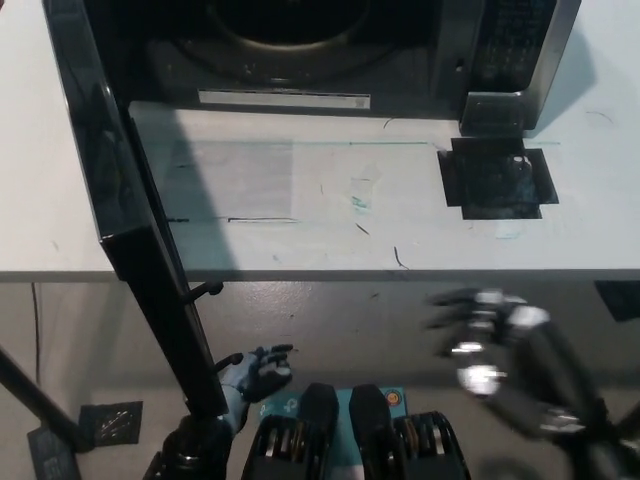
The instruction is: A microwave is kept infront of the robot with its door slightly ajar. The robot uses its right hand to push the door towards the left to open it.
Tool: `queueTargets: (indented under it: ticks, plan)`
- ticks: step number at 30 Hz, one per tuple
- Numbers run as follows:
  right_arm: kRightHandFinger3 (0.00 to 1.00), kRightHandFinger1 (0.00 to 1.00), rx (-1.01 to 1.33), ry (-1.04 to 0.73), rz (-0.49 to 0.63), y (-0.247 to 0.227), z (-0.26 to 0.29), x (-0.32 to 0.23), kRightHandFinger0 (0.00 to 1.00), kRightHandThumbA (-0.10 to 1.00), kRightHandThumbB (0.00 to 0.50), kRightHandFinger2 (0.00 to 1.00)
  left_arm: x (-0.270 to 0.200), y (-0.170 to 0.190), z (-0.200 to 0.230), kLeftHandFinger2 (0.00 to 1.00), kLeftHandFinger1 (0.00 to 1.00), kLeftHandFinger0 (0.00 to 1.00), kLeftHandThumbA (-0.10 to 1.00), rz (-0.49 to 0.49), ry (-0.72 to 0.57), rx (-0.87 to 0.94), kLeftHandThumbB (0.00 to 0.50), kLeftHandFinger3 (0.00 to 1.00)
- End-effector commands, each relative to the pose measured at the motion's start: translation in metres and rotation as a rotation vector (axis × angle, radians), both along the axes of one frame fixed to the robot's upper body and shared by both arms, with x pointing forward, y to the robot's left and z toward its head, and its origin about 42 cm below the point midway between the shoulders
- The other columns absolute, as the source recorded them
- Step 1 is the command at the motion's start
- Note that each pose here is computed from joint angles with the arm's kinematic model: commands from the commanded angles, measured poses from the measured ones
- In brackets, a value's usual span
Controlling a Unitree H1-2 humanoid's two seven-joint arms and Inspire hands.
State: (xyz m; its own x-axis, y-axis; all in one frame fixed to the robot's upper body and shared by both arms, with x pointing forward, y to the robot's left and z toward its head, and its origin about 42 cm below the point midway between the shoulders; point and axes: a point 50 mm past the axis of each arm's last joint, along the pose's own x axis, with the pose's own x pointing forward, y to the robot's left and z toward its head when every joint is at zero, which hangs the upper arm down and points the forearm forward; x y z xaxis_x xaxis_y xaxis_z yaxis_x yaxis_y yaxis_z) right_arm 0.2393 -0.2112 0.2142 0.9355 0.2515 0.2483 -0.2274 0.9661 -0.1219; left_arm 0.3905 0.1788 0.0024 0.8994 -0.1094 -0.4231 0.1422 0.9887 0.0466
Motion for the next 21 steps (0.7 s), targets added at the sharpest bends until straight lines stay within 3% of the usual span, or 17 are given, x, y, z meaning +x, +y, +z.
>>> queueTargets:
  ticks: [1,3,6,14,21]
  plan:
    - [0.64,0.41,0.133,-0.023,-0.082,-0.027,0.0,-0.009,0.37,0.12,0.103,0.49,0.012,-0.005,0.019,0.84,0.8,0.85,0.19,0.016,-0.087,-0.103,0.262,0.74]
    - [0.62,0.38,0.122,0.015,-0.236,-0.056,-0.019,-0.01,0.35,0.12,0.129,0.47,0.013,-0.004,0.019,0.88,0.86,0.89,0.2,0.018,-0.089,-0.102,0.272,0.79]
    - [0.6,0.37,0.109,0.031,-0.318,-0.066,-0.034,-0.01,0.34,0.09,0.122,0.46,0.012,-0.005,0.019,0.92,0.89,0.92,0.19,0.014,-0.09,-0.105,0.262,0.83]
    - [0.57,0.34,0.15,0.186,-0.416,-0.071,-0.081,0.001,0.34,0.08,0.196,0.41,0.011,-0.005,0.019,0.95,0.93,0.95,0.16,0.02,-0.088,-0.109,0.222,0.85]
    - [0.55,0.33,0.24,0.245,-0.48,-0.064,-0.113,0.017,0.3,0.11,0.206,0.41,0.011,-0.006,0.018,0.91,0.88,0.91,0.16,0.022,-0.098,-0.129,0.214,0.8]
